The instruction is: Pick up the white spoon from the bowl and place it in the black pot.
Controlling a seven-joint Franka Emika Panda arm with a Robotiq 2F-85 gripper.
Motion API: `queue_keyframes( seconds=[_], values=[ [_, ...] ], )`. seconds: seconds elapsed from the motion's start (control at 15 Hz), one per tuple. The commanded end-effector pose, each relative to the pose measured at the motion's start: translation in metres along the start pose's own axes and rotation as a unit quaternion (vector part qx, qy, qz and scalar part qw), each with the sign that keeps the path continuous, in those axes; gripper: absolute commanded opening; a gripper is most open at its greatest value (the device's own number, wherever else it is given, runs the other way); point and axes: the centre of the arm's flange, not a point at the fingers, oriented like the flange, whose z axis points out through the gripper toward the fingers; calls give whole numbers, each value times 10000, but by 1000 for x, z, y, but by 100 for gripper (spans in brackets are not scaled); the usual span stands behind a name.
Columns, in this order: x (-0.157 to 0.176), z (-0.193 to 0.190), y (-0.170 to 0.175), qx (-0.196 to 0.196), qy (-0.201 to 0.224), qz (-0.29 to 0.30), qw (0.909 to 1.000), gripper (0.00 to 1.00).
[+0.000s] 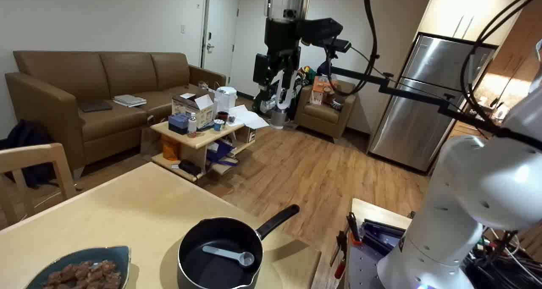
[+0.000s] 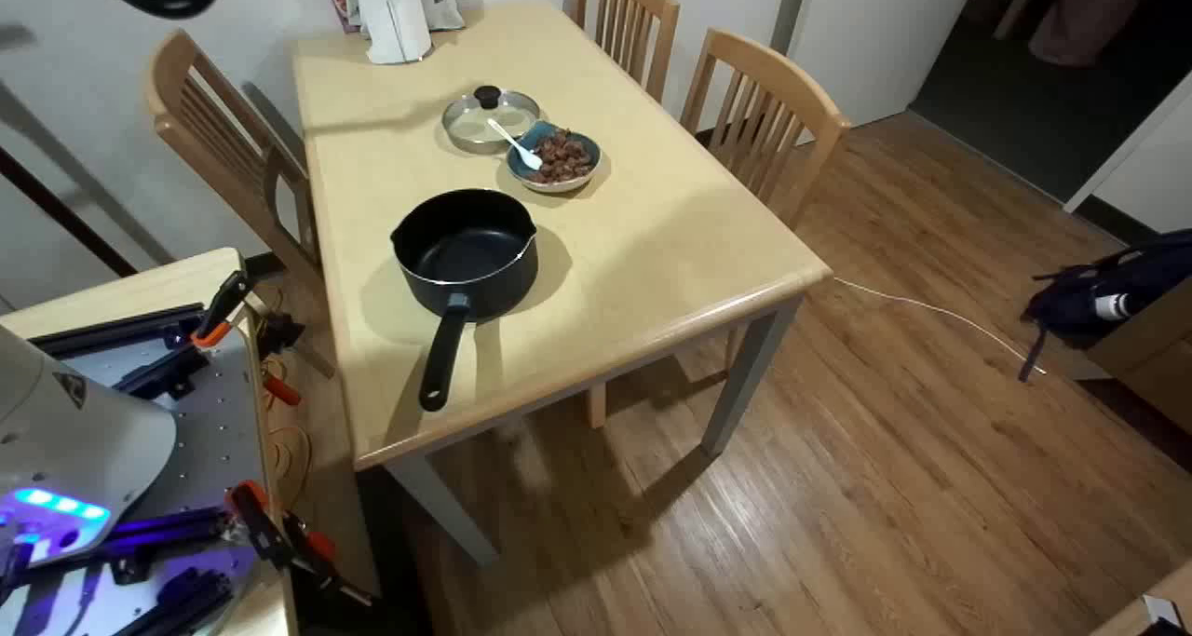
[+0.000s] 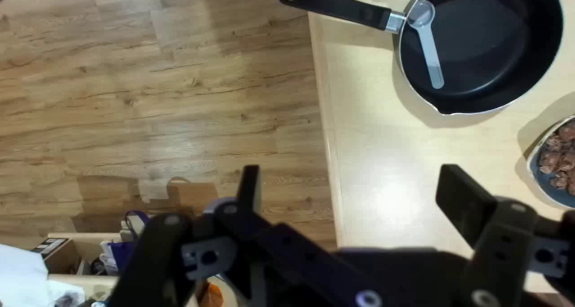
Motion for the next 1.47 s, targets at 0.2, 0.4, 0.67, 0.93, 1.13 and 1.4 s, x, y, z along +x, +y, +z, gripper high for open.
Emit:
queue_keyframes(
  seconds=[0.2,0.4,0.67,0.93,1.13,1.4],
  values=[
    [0,0,0,0,0,0,10000,100],
    [0,0,0,0,0,-1,10000,100],
    [7,0,-6,-23,37,-21,10000,100],
    [34,-2,-31,-105,25,-604,9981,100],
    [50,-18,-47,-141,-99,-1005,9948,100],
    [56,-3,-47,-96,-265,-919,9954,100]
  ],
)
